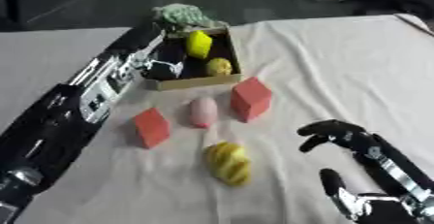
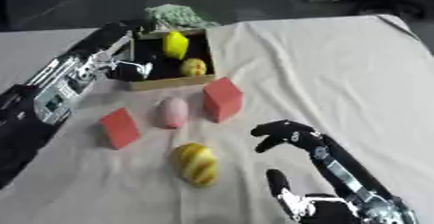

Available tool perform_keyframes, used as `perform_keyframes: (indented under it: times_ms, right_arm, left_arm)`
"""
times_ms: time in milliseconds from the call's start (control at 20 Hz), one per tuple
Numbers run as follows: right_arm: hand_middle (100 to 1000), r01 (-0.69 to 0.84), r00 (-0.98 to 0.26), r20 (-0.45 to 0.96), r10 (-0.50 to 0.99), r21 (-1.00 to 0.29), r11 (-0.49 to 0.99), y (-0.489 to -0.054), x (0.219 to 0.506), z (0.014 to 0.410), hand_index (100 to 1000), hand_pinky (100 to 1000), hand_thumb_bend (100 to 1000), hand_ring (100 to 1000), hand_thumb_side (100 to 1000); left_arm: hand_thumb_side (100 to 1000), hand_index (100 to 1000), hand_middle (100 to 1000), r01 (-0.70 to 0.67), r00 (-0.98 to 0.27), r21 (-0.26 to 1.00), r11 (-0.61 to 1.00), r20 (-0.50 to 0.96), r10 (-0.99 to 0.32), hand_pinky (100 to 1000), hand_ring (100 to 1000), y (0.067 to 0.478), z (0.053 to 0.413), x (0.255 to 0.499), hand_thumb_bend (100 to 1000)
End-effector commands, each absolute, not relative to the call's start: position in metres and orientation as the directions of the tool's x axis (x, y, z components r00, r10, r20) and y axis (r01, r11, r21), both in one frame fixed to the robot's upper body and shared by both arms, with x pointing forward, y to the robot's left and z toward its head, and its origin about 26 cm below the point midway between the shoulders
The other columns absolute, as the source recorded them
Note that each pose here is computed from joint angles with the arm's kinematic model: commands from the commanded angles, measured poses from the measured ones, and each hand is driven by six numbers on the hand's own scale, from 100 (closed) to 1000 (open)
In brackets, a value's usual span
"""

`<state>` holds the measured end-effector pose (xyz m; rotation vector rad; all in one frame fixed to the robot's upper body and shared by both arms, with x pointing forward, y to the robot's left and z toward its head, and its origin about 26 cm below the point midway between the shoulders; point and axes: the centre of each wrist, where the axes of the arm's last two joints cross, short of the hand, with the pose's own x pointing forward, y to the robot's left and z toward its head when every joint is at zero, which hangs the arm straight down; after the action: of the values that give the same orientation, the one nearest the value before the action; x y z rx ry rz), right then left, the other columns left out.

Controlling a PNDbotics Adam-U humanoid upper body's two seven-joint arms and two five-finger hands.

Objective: Pick up objects on the table and place them in the box.

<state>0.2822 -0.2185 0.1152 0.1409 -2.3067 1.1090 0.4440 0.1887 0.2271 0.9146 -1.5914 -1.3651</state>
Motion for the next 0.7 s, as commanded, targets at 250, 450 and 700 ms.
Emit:
perform_keyframes:
  times_ms: [250, 450, 700]
  right_arm:
    - [792, -0.295, -0.83, 0.521, 0.2, -0.714, 0.635, -0.23, 0.281, 0.117, 908, 693, 100, 680, 433]
    - [792, -0.29, -0.829, 0.519, 0.211, -0.719, 0.632, -0.232, 0.281, 0.116, 908, 693, 100, 680, 432]
    - [792, -0.291, -0.829, 0.517, 0.213, -0.724, 0.626, -0.232, 0.281, 0.116, 908, 694, 100, 680, 432]
  left_arm:
    - [269, 915, 805, 0.037, -0.566, 0.998, -0.052, -0.022, -0.824, 841, 811, 0.201, 0.244, 0.411, 100]
    - [306, 912, 820, 0.071, -0.63, 0.988, -0.138, -0.063, -0.774, 840, 818, 0.219, 0.25, 0.392, 137]
    - [372, 911, 837, 0.051, -0.667, 0.951, -0.306, -0.196, -0.719, 844, 830, 0.237, 0.255, 0.368, 313]
